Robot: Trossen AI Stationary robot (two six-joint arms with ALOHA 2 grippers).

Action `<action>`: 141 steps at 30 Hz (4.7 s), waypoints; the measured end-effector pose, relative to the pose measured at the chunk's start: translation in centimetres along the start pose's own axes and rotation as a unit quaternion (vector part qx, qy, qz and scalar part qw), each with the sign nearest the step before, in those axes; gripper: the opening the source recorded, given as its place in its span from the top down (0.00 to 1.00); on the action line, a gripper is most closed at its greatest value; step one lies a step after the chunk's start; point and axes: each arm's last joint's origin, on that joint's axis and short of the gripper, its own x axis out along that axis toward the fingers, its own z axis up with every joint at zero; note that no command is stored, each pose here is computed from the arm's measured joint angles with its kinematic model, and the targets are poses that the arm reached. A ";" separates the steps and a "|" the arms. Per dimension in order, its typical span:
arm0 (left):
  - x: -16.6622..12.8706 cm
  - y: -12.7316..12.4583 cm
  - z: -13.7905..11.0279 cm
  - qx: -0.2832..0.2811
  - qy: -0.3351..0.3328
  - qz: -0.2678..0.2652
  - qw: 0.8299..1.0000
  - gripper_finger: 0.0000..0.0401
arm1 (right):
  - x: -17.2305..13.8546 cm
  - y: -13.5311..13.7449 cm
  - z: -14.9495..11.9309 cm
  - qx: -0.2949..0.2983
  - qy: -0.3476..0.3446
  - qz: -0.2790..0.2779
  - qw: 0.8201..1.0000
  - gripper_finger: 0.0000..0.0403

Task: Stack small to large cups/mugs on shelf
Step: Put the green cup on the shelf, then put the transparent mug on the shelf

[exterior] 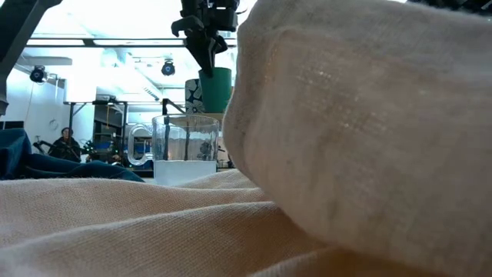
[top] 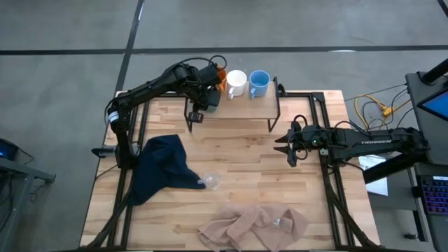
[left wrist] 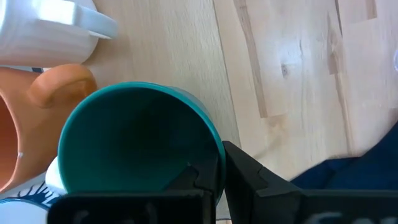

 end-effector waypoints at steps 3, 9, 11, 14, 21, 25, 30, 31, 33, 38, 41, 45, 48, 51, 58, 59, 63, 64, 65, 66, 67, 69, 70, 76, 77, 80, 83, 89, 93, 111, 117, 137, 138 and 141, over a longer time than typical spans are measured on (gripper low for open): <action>0.0 0.0 0.0 -0.001 0.000 0.000 1.000 1.00 | 0.0 0.0 0.0 0.001 0.000 0.000 1.000 0.63; 0.0 0.0 0.1 -0.005 -0.003 0.002 1.000 1.00 | 0.0 0.0 0.0 0.002 0.000 0.000 1.000 0.63; 0.0 0.0 0.1 -0.005 -0.004 0.002 1.000 1.00 | 0.0 0.0 0.0 0.002 0.000 0.000 1.000 0.63; 0.0 0.0 0.1 -0.008 -0.004 0.002 1.000 1.00 | 0.0 0.0 0.0 0.002 0.000 0.000 1.000 0.63; 0.0 -0.1 0.1 -0.018 -0.011 -0.008 1.000 1.00 | 0.0 0.0 0.0 0.002 0.000 0.001 1.000 0.63; 0.0 -0.1 0.1 -0.019 -0.011 -0.009 1.000 0.96 | 0.0 0.0 0.0 0.002 0.000 0.001 1.000 0.63; 0.0 0.0 0.1 -0.028 -0.009 -0.006 1.000 0.87 | 0.0 0.0 0.0 0.002 0.000 0.001 1.000 0.63; 0.0 0.0 0.1 -0.029 -0.007 -0.004 1.000 0.85 | 0.0 0.0 0.0 0.002 0.000 0.001 1.000 0.63; 0.0 0.0 0.1 -0.029 -0.004 0.001 1.000 0.82 | 0.0 0.0 0.0 0.002 0.000 0.001 1.000 0.63; 0.0 0.0 0.1 -0.029 0.000 0.006 1.000 0.76 | 0.0 0.0 0.0 0.002 0.000 0.001 1.000 0.63; 0.0 0.1 0.0 -0.028 0.007 0.016 0.999 0.75 | 0.0 0.0 0.0 0.002 0.000 0.001 1.000 0.63; 0.0 0.1 0.0 -0.028 0.011 0.023 0.999 0.74 | 0.0 0.0 0.0 0.002 0.000 0.001 1.000 0.63; -0.5 0.1 -0.1 -0.028 0.006 0.026 0.999 0.74 | 0.0 0.0 0.0 0.002 0.000 0.001 1.000 0.63; -1.2 0.0 -0.3 -0.028 -0.001 0.032 0.999 0.74 | 0.0 0.0 0.0 0.002 0.000 0.001 1.000 0.63; -2.4 -0.3 -0.8 -0.030 -0.010 0.038 0.999 0.74 | 0.0 0.0 0.0 0.002 0.000 0.001 1.000 0.63; -2.6 -0.4 -0.9 -0.031 -0.012 0.039 0.999 0.74 | 0.0 0.0 0.0 0.002 0.000 0.001 1.000 0.63; -3.8 -0.7 -1.3 -0.031 -0.015 0.060 0.998 0.74 | 0.0 0.0 0.0 0.002 0.000 0.001 1.000 0.63; -4.2 -0.8 -1.5 -0.031 -0.015 0.068 0.997 0.74 | 0.0 0.0 0.0 0.004 0.000 0.001 1.000 0.63; -4.6 -0.9 -1.7 -0.032 -0.016 0.077 0.996 0.74 | 0.0 0.0 0.0 0.006 0.000 0.001 1.000 0.63; -5.1 -1.0 -1.9 -0.032 -0.018 0.084 0.996 0.74 | 0.0 0.0 0.0 0.006 0.000 0.001 1.000 0.63; -5.6 -1.1 -2.1 -0.034 -0.020 0.092 0.995 0.74 | 0.0 0.0 0.0 0.006 0.000 0.001 1.000 0.63; -6.8 -1.4 -2.7 -0.036 -0.031 0.106 0.993 0.74 | 0.0 0.0 0.0 0.006 0.000 0.001 1.000 0.63; -7.5 -1.6 -3.1 -0.038 -0.036 0.114 0.992 0.74 | 0.0 0.0 0.0 0.006 -0.001 0.001 1.000 0.63; -13.0 -2.8 -5.4 -0.060 -0.102 0.178 0.977 0.74 | 0.0 0.0 0.0 0.008 -0.001 0.001 1.000 0.63; -14.1 -3.1 -6.0 -0.075 -0.123 0.188 0.971 0.74 | 0.0 0.0 0.0 0.009 -0.001 0.001 1.000 0.63; -17.3 -4.1 -7.5 -0.139 -0.209 0.203 0.947 0.75 | 0.0 0.0 0.0 0.014 -0.001 0.000 1.000 0.63; -19.9 -5.7 -9.0 -0.161 -0.307 0.153 0.925 0.76 | 0.0 0.0 0.0 0.015 -0.002 0.000 1.000 0.63; -21.9 -9.6 -10.6 -0.122 -0.413 0.054 0.901 0.76 | 0.0 0.0 0.0 0.015 -0.002 0.000 1.000 0.63; -21.1 -11.6 -10.5 -0.102 -0.464 0.008 0.880 0.76 | 0.0 0.0 0.1 0.015 -0.006 0.001 1.000 0.63; -9.4 -17.0 -11.6 -0.145 -0.562 -0.090 0.809 0.76 | 0.0 0.1 0.3 0.049 -0.015 0.013 0.999 0.63; -6.2 -18.0 -12.9 -0.168 -0.583 -0.105 0.788 0.76 | 0.0 0.2 0.6 0.061 -0.026 0.015 0.998 0.63; 3.7 -20.7 -15.3 -0.193 -0.582 -0.126 0.780 0.76 | -0.1 0.2 1.0 0.079 -0.048 0.021 0.996 0.63; 4.1 -20.8 -15.4 -0.193 -0.577 -0.129 0.783 0.76 | -0.1 0.2 1.0 0.081 -0.047 0.021 0.995 0.63; 5.3 -21.2 -15.7 -0.192 -0.576 -0.145 0.781 0.76 | -0.1 0.2 1.0 0.089 -0.047 0.022 0.995 0.63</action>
